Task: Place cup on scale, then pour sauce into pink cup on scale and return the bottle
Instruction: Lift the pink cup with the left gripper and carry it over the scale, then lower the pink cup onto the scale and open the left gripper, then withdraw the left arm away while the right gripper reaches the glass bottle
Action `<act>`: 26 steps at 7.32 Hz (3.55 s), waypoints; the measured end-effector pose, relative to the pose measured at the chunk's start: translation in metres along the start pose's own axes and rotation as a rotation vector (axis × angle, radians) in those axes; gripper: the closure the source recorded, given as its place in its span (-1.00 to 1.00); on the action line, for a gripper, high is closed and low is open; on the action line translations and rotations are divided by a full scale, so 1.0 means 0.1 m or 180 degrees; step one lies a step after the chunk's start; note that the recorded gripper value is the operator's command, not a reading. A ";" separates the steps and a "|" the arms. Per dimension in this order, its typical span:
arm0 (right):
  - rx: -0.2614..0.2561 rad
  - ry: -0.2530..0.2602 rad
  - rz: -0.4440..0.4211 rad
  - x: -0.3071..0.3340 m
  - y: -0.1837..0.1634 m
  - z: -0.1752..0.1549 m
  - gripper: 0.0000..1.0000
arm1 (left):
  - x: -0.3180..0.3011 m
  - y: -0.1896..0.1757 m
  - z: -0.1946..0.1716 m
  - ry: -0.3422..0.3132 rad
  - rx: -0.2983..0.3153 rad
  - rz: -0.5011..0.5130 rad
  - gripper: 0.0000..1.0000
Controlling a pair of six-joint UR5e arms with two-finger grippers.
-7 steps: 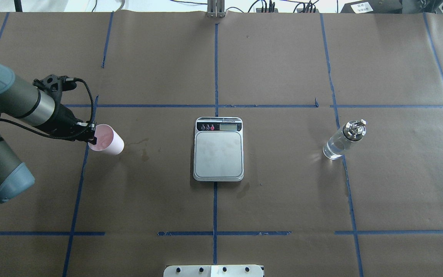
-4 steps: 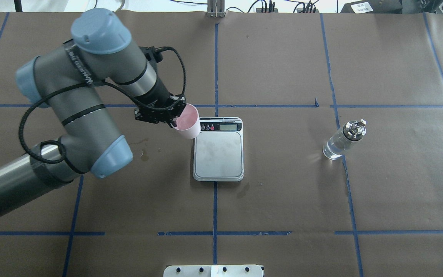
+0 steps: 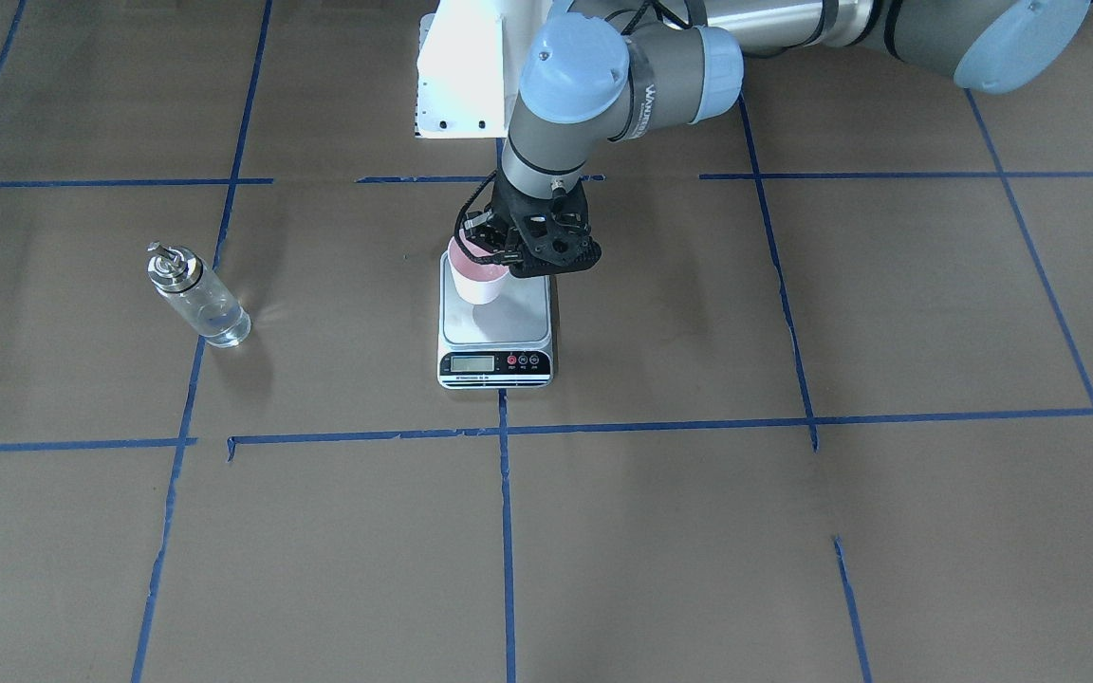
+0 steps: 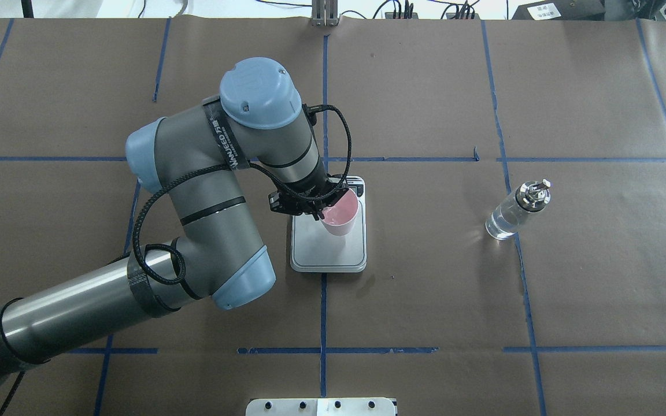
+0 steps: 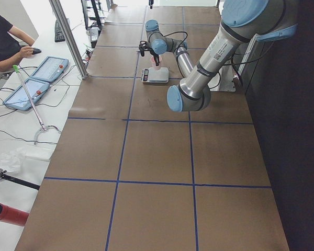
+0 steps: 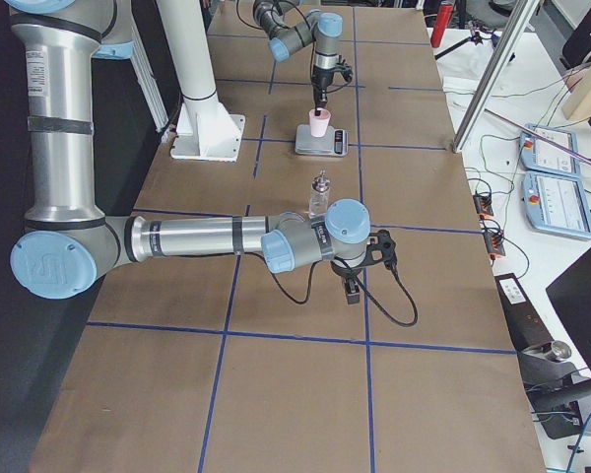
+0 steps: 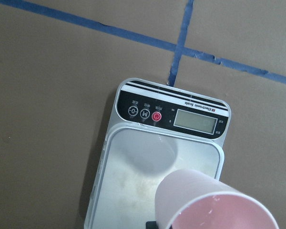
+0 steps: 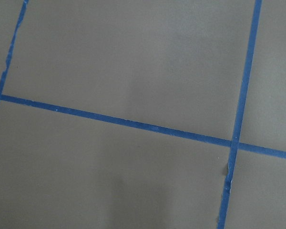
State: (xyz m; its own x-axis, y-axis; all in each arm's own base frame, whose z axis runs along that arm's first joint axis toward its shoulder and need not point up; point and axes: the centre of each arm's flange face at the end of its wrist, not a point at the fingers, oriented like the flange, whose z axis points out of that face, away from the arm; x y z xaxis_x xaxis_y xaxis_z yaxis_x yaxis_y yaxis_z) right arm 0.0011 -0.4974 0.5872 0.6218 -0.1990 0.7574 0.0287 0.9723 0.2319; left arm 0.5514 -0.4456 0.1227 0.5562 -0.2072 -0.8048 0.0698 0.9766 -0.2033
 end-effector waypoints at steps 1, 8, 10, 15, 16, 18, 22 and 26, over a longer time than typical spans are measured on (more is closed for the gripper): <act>-0.0004 -0.0011 -0.0006 -0.01 0.00 0.01 -1.00 | 0.01 0.06 0.06 -0.0019 0.0011 0.0016 1.00; 0.0015 -0.0020 -0.0028 -0.04 -0.01 -0.02 -1.00 | -0.12 0.06 0.13 -0.0069 0.0121 0.0021 1.00; 0.0016 -0.0018 -0.0030 -0.04 -0.01 -0.02 -1.00 | -0.16 0.04 0.17 -0.0082 0.0113 0.0018 0.90; 0.0051 -0.0072 -0.0110 -0.18 -0.04 -0.08 -0.96 | -0.13 0.08 0.09 0.0054 0.0123 0.0087 -0.10; 0.0060 -0.0164 -0.0174 -0.34 -0.06 -0.12 -0.95 | -0.10 0.10 -0.14 0.0169 0.0165 0.0122 -0.13; 0.0103 -0.0341 -0.0032 -0.85 -0.10 -0.27 -0.98 | -0.20 -0.05 -0.69 0.0369 0.0345 0.0104 -0.12; 0.0368 -0.0633 0.0273 -2.42 0.03 -0.43 -1.00 | -0.71 -0.45 -1.11 0.0397 0.0614 -0.0061 -0.11; 0.0651 -0.0554 0.0456 -3.61 0.77 0.05 -1.00 | -0.94 -0.71 -1.26 0.0351 0.0759 -0.0069 -0.12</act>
State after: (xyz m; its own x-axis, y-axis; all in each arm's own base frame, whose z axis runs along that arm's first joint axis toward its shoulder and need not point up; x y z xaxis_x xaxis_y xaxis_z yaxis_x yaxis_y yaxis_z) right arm -0.2251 -0.3516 0.3340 0.4642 -0.0968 0.8804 -0.2189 0.9506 0.2199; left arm 0.3901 -0.5023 0.1430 0.4598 -0.2206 -0.8602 0.2813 0.9550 -0.0945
